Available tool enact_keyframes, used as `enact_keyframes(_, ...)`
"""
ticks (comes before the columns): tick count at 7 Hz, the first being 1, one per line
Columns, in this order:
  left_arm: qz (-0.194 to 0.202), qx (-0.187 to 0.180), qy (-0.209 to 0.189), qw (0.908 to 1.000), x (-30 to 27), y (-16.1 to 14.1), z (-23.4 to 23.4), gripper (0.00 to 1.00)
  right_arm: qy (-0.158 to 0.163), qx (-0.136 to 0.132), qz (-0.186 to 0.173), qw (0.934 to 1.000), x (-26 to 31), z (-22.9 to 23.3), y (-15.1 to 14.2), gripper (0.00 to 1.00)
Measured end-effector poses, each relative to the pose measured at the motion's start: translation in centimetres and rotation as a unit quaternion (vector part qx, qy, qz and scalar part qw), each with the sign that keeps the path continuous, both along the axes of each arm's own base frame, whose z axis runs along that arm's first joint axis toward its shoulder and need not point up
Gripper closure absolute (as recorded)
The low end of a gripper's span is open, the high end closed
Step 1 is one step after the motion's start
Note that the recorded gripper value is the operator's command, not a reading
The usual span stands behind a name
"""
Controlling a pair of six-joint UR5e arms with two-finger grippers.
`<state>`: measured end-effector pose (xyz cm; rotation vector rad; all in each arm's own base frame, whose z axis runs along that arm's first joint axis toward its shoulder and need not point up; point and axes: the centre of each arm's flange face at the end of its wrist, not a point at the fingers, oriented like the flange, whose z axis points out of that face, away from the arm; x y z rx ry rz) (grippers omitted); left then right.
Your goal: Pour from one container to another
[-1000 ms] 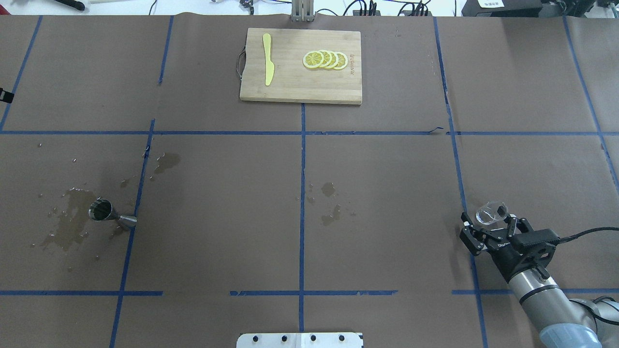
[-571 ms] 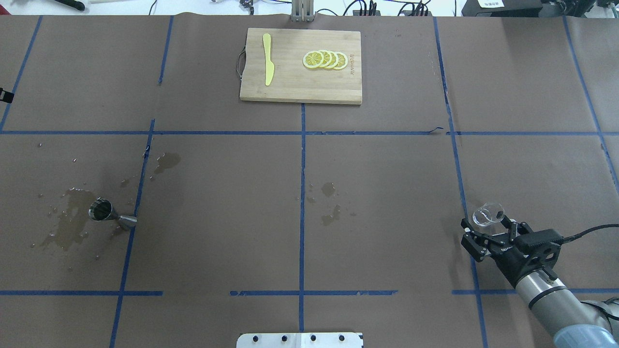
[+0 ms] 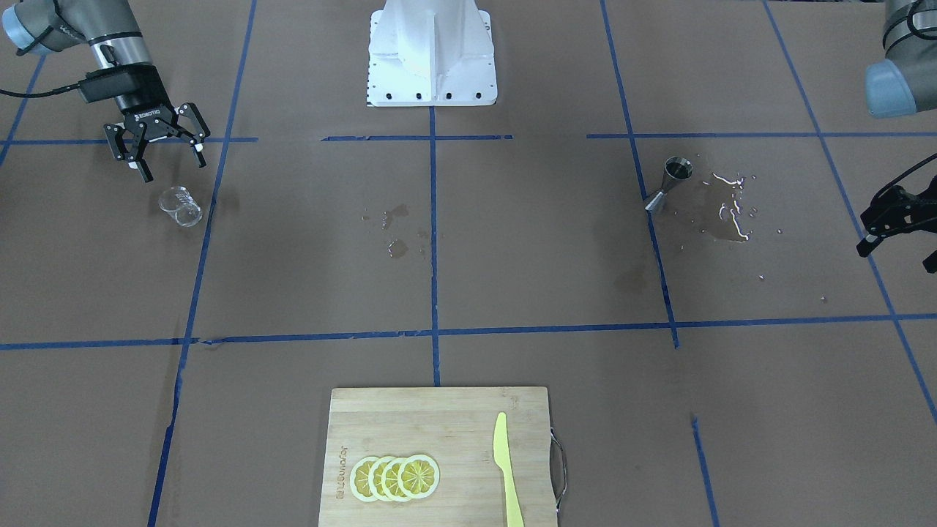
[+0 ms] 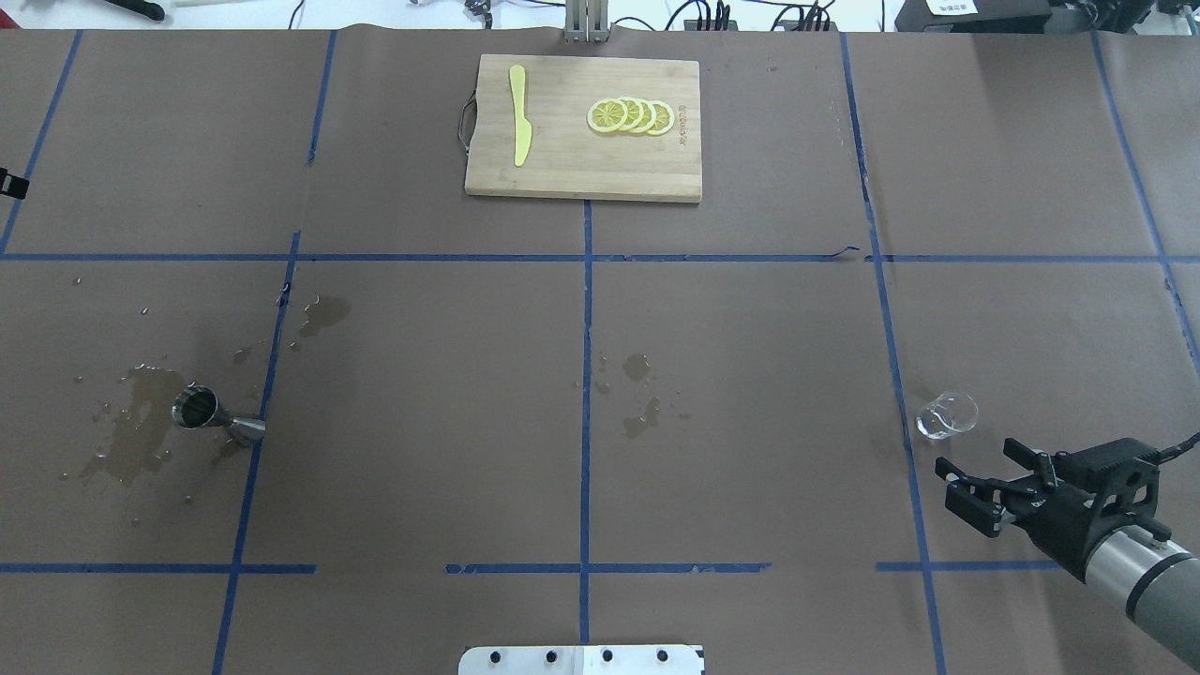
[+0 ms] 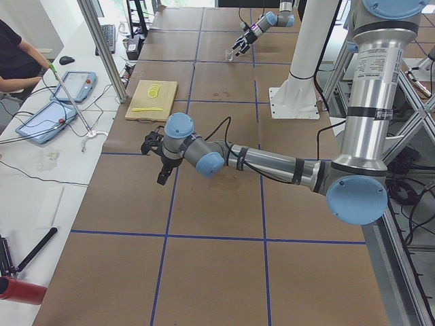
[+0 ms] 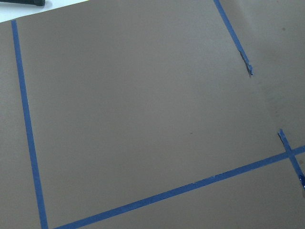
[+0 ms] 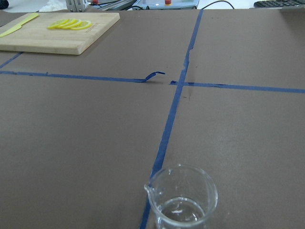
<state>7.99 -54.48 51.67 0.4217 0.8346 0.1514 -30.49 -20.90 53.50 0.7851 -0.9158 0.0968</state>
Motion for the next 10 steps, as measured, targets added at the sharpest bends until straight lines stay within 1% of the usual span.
enact_keyframes(1, -0.001, -0.002, -0.001, 1.0000, -0.1, 0.2, 0.2, 0.00, 0.002, -0.023, -0.026, 0.9994, 1.4, -0.2, -0.4, 0.00)
enact_keyframes(2, -0.001, -0.007, -0.003, 1.0000, -0.2, 0.6, 0.8, 0.00, 0.004, -0.051, -0.046, 0.9976, 2.9, 0.1, -1.5, 0.00)
enact_keyframes(3, 0.000, -0.012, -0.005, 0.9999, -0.4, 1.2, 1.6, 0.00, 0.004, -0.082, -0.067, 0.9944, 4.7, 0.5, -3.0, 0.00)
enact_keyframes(4, 0.000, -0.015, -0.008, 0.9999, -0.5, 1.6, 2.1, 0.00, 0.008, -0.098, -0.085, 0.9915, 6.7, 1.1, -4.6, 0.00)
enact_keyframes(6, 0.005, -0.012, -0.016, 0.9998, -0.8, 2.1, 2.8, 0.00, 0.029, -0.110, -0.114, 0.9869, 11.2, 3.4, -8.0, 0.00)
enact_keyframes(7, 0.018, -0.001, -0.024, 0.9995, -0.9, 2.1, 3.2, 0.00, 0.043, -0.116, -0.127, 0.9842, 14.1, 4.2, -10.3, 0.00)
enact_keyframes(8, 0.027, 0.001, -0.034, 0.9991, -1.4, 2.0, 3.6, 0.00, 0.057, -0.122, -0.138, 0.9813, 16.9, 4.5, -12.4, 0.00)
enact_keyframes(9, 0.030, -0.011, -0.049, 0.9983, -3.3, 1.6, 4.1, 0.00, 0.070, -0.130, -0.149, 0.9778, 19.7, 4.5, -14.7, 0.00)
enact_keyframes(10, 0.033, -0.030, -0.065, 0.9969, -6.1, 0.8, 4.1, 0.00, 0.081, -0.144, -0.156, 0.9738, 22.2, 4.3, -17.1, 0.00)
